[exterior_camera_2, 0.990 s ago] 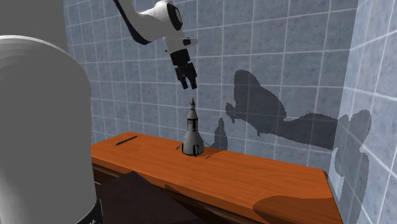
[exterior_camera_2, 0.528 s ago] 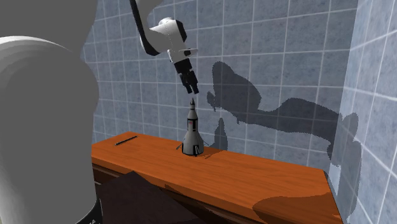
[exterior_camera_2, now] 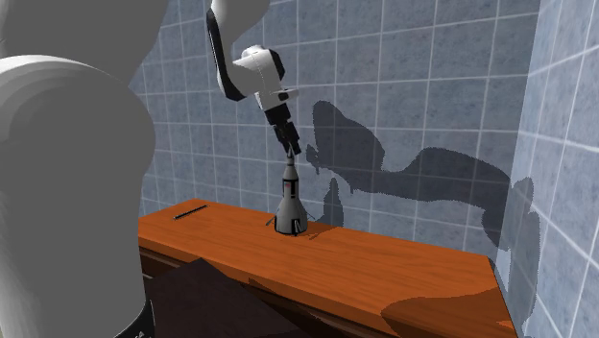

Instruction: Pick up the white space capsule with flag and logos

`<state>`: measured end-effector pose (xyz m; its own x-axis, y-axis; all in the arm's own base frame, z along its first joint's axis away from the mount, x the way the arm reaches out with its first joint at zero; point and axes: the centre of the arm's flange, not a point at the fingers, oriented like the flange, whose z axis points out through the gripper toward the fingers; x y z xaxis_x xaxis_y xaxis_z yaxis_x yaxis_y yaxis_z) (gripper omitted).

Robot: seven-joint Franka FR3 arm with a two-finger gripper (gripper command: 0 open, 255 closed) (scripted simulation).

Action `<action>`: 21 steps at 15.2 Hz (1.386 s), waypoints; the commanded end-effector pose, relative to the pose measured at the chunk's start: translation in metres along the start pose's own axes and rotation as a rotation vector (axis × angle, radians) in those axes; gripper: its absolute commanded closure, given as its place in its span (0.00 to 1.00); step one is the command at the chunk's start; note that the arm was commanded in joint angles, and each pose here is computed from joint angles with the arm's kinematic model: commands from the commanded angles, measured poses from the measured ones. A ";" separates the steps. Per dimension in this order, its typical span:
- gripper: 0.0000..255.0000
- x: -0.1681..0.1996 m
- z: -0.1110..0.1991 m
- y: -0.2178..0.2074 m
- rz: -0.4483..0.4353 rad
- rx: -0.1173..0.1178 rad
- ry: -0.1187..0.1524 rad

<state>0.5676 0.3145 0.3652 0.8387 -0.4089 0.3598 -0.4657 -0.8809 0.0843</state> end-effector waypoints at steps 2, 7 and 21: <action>0.00 -0.003 0.007 -0.001 0.000 0.000 0.000; 1.00 -0.003 0.008 -0.001 0.000 0.000 0.000; 1.00 0.014 -0.037 0.003 0.000 0.000 0.000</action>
<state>0.5676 0.3146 0.3988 0.8389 -0.4089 0.3591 -0.4658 -0.8808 0.0851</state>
